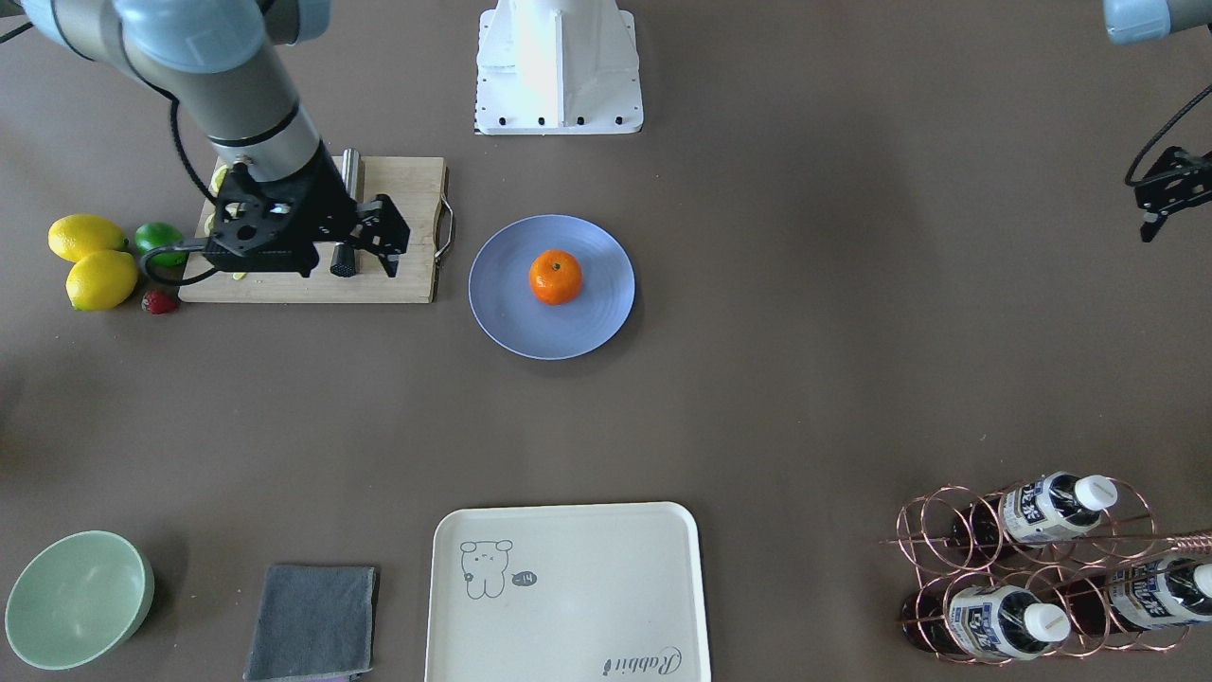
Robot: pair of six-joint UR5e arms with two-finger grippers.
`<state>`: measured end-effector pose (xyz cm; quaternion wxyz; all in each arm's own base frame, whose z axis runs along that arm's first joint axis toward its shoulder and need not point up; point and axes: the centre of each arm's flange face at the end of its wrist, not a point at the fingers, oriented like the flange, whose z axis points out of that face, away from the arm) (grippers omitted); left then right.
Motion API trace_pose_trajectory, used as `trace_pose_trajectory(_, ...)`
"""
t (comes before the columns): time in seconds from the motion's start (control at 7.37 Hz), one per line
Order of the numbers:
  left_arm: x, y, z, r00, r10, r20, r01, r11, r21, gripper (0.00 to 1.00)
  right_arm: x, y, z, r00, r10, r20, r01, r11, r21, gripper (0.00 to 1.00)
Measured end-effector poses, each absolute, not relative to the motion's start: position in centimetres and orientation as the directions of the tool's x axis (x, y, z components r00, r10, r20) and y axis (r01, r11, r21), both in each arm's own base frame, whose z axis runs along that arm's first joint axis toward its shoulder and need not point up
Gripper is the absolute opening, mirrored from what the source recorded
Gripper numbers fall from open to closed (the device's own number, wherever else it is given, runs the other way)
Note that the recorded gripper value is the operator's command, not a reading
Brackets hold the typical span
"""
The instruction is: Pick orange to plate
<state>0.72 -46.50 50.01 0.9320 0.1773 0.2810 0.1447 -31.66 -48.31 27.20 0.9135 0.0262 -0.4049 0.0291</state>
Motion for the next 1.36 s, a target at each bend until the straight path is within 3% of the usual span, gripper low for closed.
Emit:
trace_pose_trajectory(0.54,-6.1,-45.6,55.3,0.741,0.391,-0.546,-0.198,0.904,0.378,0.98,-6.7,-50.5,46.6,0.701,-0.136,0.7,0.074,0.99,0.118,1.0)
trace_pose_trajectory(0.95,-6.4,-45.6,57.6,0.718,0.364,-0.593,-0.183,0.921,0.343,0.98,8.3,-45.8,61.9,0.702,-0.036,0.711,0.013,0.999,0.037,1.0)
trace_pose_trajectory(1.36,-8.1,-43.8,60.3,0.729,0.298,-0.616,-0.143,0.946,0.289,0.98,11.5,-42.5,66.2,0.7,0.051,0.712,-0.042,0.999,-0.03,1.0)
